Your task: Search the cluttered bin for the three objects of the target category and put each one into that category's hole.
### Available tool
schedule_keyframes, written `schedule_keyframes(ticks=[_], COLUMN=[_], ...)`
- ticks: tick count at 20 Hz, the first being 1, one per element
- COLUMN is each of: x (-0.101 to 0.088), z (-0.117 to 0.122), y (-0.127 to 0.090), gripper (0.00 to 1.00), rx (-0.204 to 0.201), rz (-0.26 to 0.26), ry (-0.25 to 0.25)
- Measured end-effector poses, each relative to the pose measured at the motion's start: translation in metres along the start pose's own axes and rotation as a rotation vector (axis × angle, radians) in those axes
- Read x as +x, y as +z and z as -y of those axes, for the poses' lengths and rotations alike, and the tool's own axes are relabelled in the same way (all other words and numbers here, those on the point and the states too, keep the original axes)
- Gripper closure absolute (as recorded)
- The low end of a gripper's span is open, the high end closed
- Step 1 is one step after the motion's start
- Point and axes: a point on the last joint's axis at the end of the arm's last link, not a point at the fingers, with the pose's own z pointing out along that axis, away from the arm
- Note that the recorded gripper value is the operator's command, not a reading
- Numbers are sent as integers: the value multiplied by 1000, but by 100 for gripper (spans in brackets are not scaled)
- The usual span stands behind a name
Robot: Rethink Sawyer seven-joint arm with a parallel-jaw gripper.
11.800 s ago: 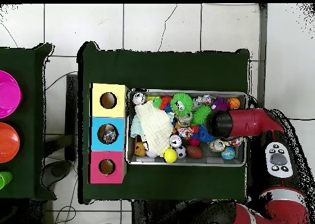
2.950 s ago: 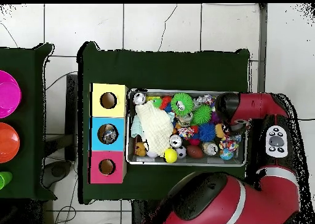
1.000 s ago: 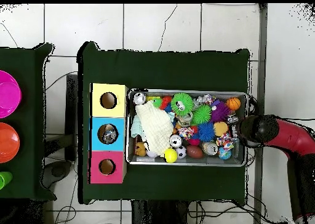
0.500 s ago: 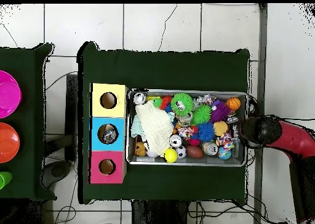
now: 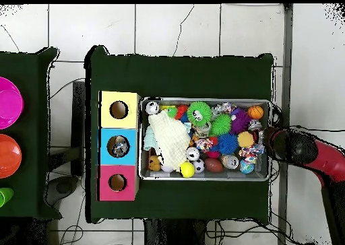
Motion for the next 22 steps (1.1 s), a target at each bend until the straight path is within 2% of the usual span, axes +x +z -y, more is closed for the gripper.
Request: schedule_keyframes(ticks=[5,9,14,15,18,22], x=[10,9,-2,-1,1,-7], z=[4,1,-28,-43,-62,-66], y=[-1,0,24,36,51,50], gripper=[0,0,0,0,0,0], rx=[-38,-22,23,31,40,68], rz=[63,58,14,-15,-61,-121], ry=[10,-22,-138,-186,-244,-276])
